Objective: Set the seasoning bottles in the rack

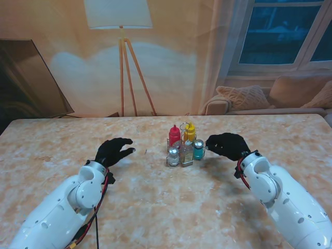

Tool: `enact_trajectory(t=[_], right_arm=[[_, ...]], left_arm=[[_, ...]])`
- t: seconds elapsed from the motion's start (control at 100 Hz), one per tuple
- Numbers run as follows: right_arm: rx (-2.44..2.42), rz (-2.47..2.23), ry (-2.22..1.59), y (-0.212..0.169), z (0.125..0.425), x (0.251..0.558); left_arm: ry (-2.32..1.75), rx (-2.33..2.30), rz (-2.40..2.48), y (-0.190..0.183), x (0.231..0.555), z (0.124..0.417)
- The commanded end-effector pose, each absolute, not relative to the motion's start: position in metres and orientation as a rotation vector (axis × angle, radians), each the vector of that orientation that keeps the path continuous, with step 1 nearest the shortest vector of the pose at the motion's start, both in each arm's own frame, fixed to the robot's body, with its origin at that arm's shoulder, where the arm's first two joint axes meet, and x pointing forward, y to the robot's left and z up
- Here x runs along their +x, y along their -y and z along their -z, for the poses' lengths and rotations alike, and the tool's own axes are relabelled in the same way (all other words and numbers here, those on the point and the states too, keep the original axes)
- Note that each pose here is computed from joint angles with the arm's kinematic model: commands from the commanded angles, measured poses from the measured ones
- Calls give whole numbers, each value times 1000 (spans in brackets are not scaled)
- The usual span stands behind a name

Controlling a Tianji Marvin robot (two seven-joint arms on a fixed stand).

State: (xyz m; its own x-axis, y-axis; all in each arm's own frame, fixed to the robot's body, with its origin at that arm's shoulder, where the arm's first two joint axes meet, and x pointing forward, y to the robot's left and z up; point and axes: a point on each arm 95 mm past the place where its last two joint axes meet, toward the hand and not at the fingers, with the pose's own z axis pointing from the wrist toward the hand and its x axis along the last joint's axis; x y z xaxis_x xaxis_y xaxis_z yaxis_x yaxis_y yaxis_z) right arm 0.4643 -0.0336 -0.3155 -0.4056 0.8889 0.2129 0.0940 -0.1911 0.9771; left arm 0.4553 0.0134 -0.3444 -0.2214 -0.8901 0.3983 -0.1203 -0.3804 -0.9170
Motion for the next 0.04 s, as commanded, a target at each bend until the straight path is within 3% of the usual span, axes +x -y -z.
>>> enact_trajectory(t=[0.0, 0.03], right_arm=[[1185, -1653, -1475, 30, 321, 459], [1184, -1653, -1475, 30, 321, 458]], left_arm=[[-1231, -1452, 1663, -12, 453, 347], [-1231, -1453, 1663, -13, 452, 347]])
